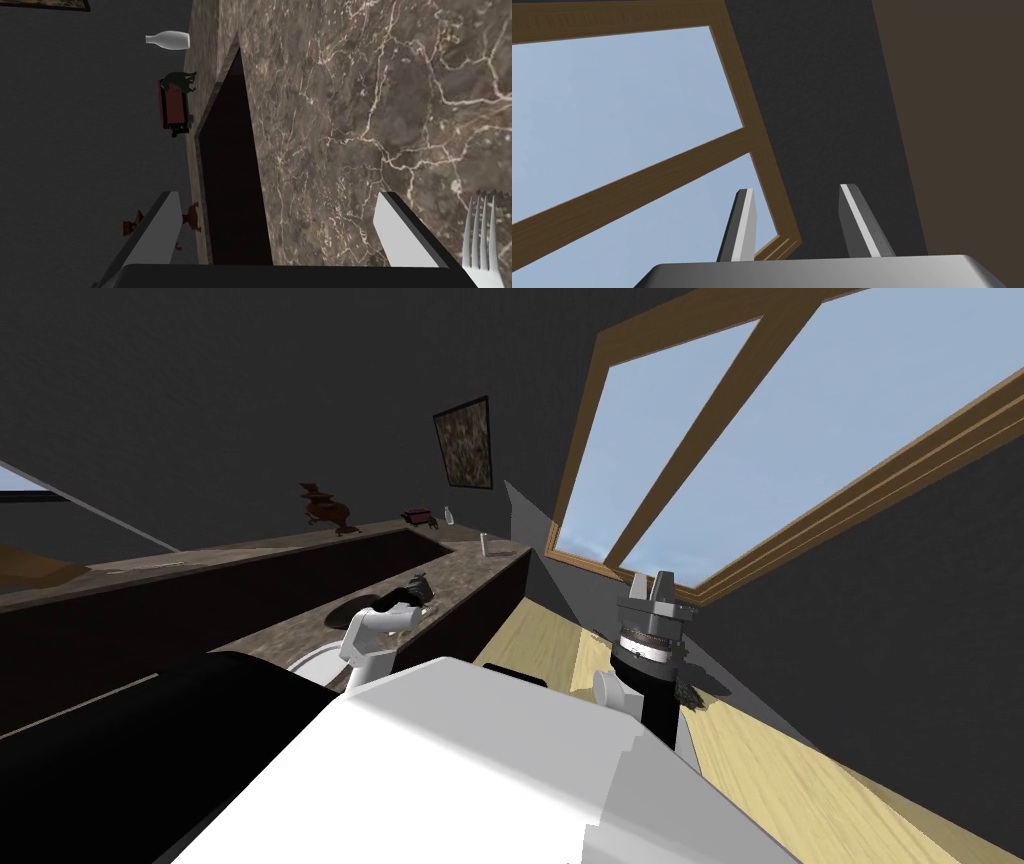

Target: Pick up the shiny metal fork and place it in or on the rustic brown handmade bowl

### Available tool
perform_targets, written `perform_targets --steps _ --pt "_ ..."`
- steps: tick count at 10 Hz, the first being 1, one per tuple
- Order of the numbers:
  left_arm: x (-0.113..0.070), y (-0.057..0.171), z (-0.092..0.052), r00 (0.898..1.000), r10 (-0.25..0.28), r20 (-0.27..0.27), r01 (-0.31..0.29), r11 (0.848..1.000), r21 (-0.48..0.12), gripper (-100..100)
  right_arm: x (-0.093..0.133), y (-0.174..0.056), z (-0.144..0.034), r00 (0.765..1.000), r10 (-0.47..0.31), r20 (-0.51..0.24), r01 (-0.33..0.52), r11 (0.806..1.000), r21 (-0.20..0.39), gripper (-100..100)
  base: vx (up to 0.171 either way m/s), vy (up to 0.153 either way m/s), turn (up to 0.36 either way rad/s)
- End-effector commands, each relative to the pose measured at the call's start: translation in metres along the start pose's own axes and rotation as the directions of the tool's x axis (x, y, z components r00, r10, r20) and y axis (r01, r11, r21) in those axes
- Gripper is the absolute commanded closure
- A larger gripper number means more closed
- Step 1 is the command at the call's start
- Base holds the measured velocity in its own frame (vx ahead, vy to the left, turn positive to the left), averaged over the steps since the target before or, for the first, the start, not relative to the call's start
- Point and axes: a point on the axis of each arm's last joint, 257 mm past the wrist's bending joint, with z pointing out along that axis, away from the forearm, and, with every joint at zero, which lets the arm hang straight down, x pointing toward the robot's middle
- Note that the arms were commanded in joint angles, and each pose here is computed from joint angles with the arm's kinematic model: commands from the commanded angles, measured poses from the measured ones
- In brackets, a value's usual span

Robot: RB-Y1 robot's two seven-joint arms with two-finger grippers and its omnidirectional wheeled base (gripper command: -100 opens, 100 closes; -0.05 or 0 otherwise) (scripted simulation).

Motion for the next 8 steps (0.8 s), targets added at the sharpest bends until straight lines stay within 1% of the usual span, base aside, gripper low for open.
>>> perform_targets --steps 1,3,4,5,6,8 --pt "-0.009 0.007 0.000 1.000 -0.019 0.021 0.019 0.999 -0.039 -100 0.000 0.000 0.000 1.000 0.000 0.000 0.000 1.000 0.000 0 0.066 -0.012 0.108" --pt "-0.013 0.018 0.000 0.999 -0.018 0.037 0.021 0.996 -0.083 -100 0.000 0.000 0.000 1.000 0.000 0.000 0.000 1.000 0.000 0 0.051 -0.010 0.022" --pt "-0.020 0.024 0.000 0.998 -0.034 0.055 0.040 0.993 -0.113 -100 0.000 0.000 0.000 1.000 0.000 0.000 0.000 1.000 0.000 0 0.064 -0.011 0.099" --pt "-0.023 0.031 -0.001 0.997 -0.032 0.065 0.041 0.989 -0.140 -100 0.000 0.000 0.000 1.000 0.000 0.000 0.000 1.000 0.000 0 0.067 -0.011 0.068" --pt "-0.029 0.035 -0.002 0.996 -0.047 0.082 0.060 0.984 -0.166 -100 0.000 0.000 0.000 1.000 0.000 0.000 0.000 1.000 0.000 0 0.083 -0.022 0.123" --pt "-0.033 0.048 -0.005 0.994 -0.043 0.100 0.064 0.975 -0.214 -100 0.000 0.000 0.000 1.000 0.000 0.000 0.000 1.000 0.000 0 0.057 -0.010 0.013"
